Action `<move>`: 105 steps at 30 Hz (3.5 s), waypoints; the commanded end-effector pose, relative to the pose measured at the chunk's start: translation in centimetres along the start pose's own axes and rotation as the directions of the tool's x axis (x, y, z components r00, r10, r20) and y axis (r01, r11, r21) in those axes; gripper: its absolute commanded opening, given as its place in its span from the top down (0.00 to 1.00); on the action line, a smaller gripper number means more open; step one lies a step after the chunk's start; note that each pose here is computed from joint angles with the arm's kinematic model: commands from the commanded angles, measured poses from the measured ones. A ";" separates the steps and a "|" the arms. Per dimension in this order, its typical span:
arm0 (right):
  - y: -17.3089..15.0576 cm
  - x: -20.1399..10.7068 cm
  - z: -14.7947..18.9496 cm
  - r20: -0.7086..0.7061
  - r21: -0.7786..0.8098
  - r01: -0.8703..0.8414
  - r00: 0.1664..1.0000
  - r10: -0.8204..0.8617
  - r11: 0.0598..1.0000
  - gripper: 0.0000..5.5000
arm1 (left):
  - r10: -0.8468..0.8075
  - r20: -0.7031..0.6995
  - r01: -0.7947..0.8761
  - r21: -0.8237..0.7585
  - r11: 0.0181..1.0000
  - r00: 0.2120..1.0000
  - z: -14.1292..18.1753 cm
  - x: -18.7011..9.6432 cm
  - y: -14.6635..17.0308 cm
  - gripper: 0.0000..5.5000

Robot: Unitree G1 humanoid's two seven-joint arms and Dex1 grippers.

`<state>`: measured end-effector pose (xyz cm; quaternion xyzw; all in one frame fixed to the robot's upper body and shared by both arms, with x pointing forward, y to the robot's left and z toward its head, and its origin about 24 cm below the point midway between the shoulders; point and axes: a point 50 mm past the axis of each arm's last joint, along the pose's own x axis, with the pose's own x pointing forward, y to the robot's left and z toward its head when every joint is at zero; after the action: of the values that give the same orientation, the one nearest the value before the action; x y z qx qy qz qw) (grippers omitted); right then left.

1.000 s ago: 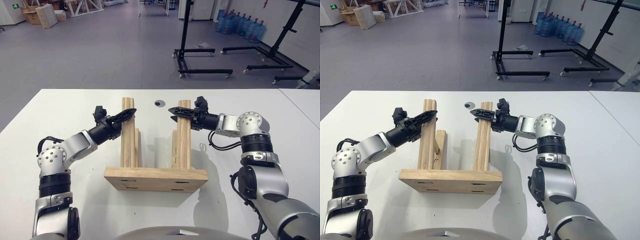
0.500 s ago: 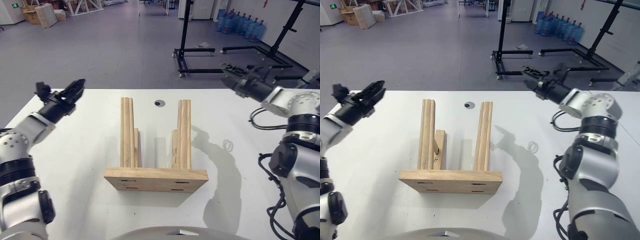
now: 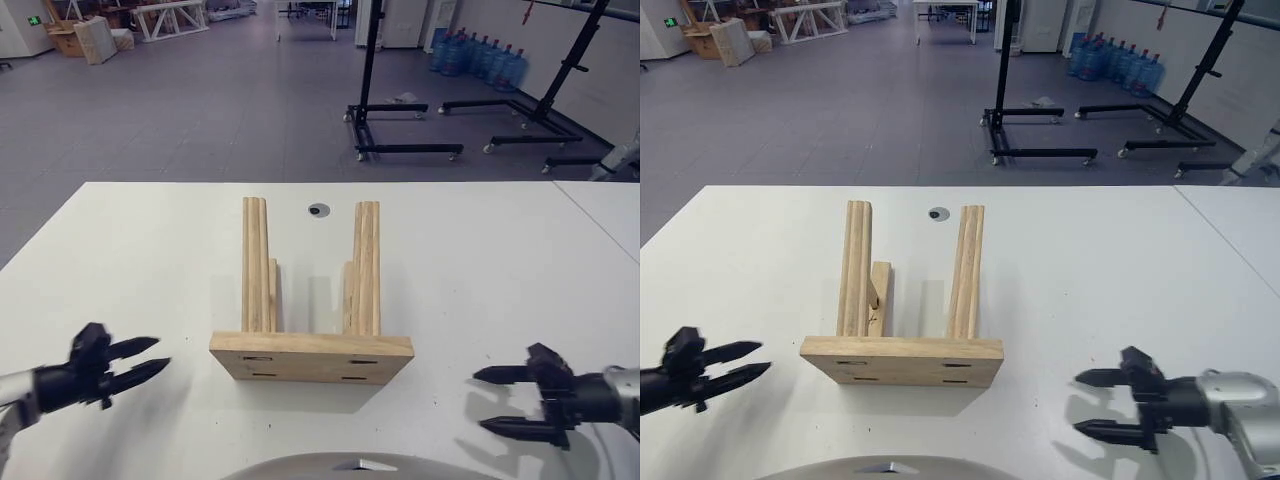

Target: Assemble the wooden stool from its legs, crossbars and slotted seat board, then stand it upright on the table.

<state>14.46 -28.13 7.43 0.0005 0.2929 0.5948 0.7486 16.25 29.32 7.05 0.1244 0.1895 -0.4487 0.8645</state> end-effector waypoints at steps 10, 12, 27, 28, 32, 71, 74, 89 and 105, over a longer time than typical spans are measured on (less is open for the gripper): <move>-0.3 5.8 1.7 0.131 -0.016 0.024 0.991 -0.022 1.000 0.10 | -0.244 -0.070 0.249 0.076 0.965 0.967 0.4 1.4 -3.1 0.53; -0.4 6.5 1.9 0.142 -0.020 0.020 0.990 -0.016 1.000 0.10 | -0.229 -0.045 0.233 0.093 0.968 0.972 0.7 2.3 -3.0 0.53; -1.2 9.4 3.1 0.203 -0.033 0.024 0.979 -0.017 0.999 0.14 | -0.240 0.083 0.232 0.093 0.968 0.967 2.7 5.0 -3.2 0.53; -1.2 9.5 3.1 0.205 -0.034 0.020 0.979 -0.013 0.999 0.16 | -0.242 0.087 0.233 0.094 0.968 0.966 2.7 5.1 -3.2 0.53; -1.0 9.8 3.4 0.218 -0.042 0.001 0.976 0.008 0.999 0.28 | -0.253 0.107 0.244 0.089 0.966 0.962 2.9 5.4 -3.3 0.61; -6.7 9.3 26.0 0.591 0.490 -0.411 0.805 0.053 0.769 0.73 | 0.070 0.374 0.268 -0.772 0.576 0.925 15.0 10.8 2.2 0.67; -7.4 10.1 25.8 0.586 0.560 -0.393 0.810 -0.014 0.729 0.75 | 0.158 0.359 0.239 -0.833 0.500 0.920 16.4 11.4 3.5 0.67; -10.7 12.5 23.4 0.464 0.861 -0.290 0.785 -0.412 0.417 0.75 | 0.363 0.150 0.045 -0.959 0.281 0.920 19.6 12.7 6.6 0.72; -11.7 14.7 20.9 0.407 0.889 -0.223 0.783 -0.470 0.399 0.60 | 0.397 0.114 0.058 -0.987 0.151 0.911 17.2 14.5 7.8 0.79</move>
<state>36.29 -13.55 16.78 0.5963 0.2405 0.2505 0.7238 34.33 19.45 19.14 -0.5324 0.1865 -0.1037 0.8191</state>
